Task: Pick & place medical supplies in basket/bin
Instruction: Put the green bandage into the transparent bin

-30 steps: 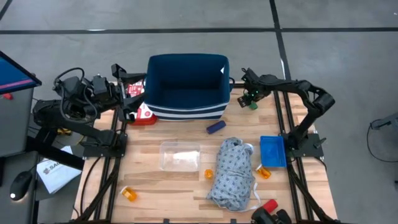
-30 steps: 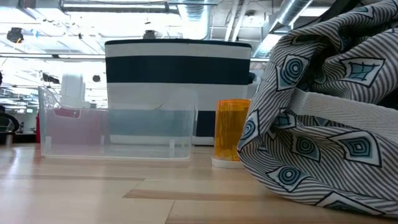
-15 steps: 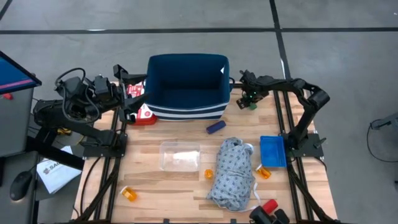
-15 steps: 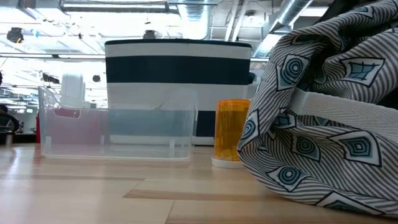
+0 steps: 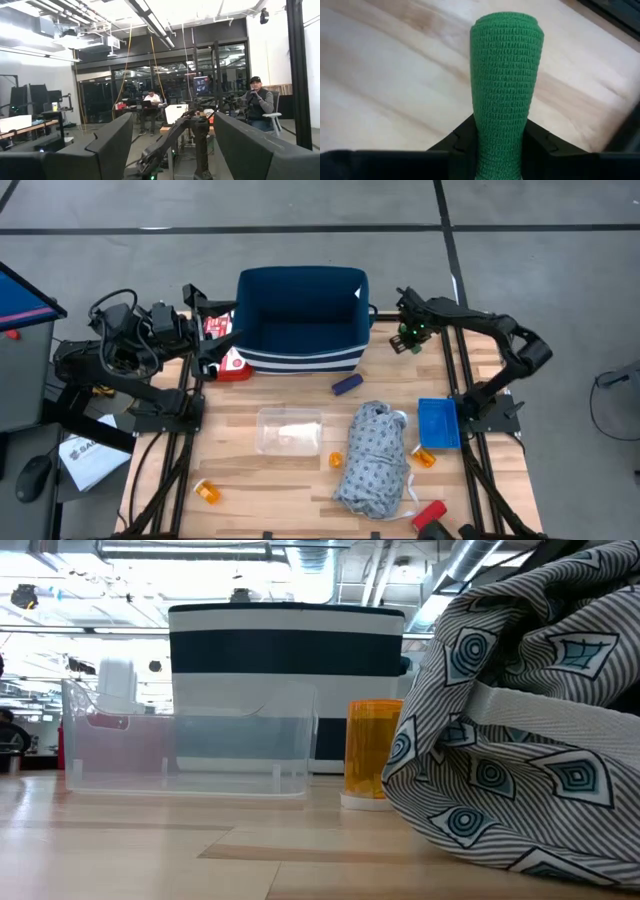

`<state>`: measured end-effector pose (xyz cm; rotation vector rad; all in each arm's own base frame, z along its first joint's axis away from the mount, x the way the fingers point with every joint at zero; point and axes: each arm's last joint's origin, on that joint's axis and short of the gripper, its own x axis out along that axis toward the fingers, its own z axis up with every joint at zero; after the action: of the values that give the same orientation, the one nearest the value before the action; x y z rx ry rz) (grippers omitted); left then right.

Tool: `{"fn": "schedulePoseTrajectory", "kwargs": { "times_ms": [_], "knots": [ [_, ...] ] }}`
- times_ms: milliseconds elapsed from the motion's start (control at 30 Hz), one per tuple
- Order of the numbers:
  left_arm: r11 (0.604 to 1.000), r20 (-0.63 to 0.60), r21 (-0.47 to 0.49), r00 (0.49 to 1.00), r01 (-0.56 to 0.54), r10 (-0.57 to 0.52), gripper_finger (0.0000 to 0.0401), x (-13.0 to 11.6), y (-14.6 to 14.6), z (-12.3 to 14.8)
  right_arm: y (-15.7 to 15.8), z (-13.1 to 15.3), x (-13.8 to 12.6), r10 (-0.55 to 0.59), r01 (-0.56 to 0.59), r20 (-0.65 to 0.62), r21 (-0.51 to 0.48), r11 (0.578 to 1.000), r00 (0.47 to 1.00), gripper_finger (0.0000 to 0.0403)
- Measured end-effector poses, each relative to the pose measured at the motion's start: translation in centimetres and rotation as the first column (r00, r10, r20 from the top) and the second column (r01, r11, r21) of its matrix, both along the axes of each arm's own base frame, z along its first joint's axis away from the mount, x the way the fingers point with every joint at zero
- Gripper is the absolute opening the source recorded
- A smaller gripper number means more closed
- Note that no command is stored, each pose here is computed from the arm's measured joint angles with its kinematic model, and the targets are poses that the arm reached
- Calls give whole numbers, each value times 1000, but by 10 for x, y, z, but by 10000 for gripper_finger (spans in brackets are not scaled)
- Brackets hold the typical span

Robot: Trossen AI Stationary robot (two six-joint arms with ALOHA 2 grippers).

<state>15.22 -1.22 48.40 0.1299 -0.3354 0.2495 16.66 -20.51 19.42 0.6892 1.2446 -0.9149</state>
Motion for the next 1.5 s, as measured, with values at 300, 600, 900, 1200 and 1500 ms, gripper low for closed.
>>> {"fn": "schedulePoseTrajectory", "kwargs": {
  "times_ms": [300,600,900,1200,1500],
  "knots": [
    [1000,-11,11,1000,24,-24,268,-6,0,0,56,51,-10,-4,5,93,-2,1000,996,102],
    [998,-8,6,998,66,-66,268,-22,-3,1,142,96,-8,-14,-2,389,41,999,921,102],
    [997,-62,11,995,79,-78,268,-23,-4,-4,213,121,3,-87,-24,660,157,987,747,102],
    [996,-81,14,993,83,-82,254,-24,-4,-5,277,117,52,-162,-104,793,272,957,587,102],
    [991,-99,17,987,131,-128,253,-24,-11,-7,324,95,109,-272,-128,876,347,929,398,102]
  ]
}}
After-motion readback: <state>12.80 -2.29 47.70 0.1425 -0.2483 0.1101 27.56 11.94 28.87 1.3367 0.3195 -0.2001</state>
